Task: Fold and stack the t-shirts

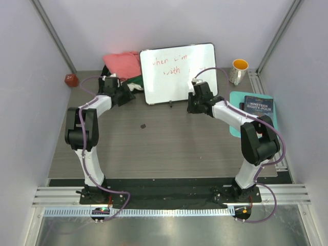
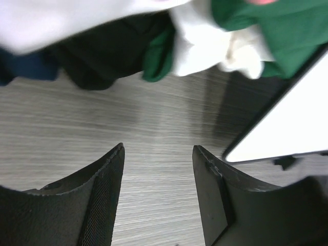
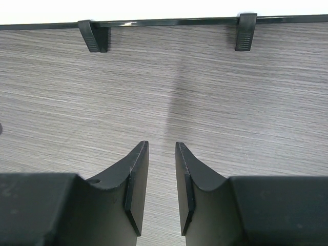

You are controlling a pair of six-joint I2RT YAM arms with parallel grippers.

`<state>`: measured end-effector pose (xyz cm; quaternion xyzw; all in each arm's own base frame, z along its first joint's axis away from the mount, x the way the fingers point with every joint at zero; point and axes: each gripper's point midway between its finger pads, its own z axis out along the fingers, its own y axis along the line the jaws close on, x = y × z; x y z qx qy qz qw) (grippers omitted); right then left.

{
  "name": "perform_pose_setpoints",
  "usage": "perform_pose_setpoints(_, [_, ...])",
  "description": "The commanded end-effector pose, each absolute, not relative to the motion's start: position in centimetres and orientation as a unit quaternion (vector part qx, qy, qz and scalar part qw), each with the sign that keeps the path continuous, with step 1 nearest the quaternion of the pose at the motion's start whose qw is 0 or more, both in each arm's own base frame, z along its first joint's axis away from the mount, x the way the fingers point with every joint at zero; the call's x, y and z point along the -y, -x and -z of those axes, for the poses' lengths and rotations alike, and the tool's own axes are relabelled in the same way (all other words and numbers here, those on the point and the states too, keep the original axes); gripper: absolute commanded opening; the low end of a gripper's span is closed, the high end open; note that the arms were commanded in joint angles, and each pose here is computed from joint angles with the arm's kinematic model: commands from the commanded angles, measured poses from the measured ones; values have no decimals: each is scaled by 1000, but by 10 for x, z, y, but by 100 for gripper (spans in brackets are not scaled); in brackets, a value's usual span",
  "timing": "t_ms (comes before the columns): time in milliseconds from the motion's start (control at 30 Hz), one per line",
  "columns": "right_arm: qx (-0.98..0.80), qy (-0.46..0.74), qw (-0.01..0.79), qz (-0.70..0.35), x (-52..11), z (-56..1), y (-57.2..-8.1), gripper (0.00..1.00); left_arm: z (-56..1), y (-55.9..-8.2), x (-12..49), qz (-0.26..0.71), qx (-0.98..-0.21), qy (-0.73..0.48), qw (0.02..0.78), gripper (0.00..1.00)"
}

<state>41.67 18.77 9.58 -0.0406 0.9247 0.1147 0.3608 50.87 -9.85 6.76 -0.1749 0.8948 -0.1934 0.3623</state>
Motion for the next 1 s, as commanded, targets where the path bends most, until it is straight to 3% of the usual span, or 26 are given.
perform_pose_setpoints(0, [-916, 41, 382, -117, -184, -111, -421, 33, -105, -533, 121, 248, -871, 148, 399, 57])
perform_pose_setpoints(600, [-921, 26, 369, -120, -177, -94, -418, 33, -123, -548, 175, 293, -862, 91, 403, 61])
perform_pose_setpoints(967, [-921, 25, 371, -117, -166, -93, -418, 33, -83, -557, 190, 269, -878, 93, 385, 61])
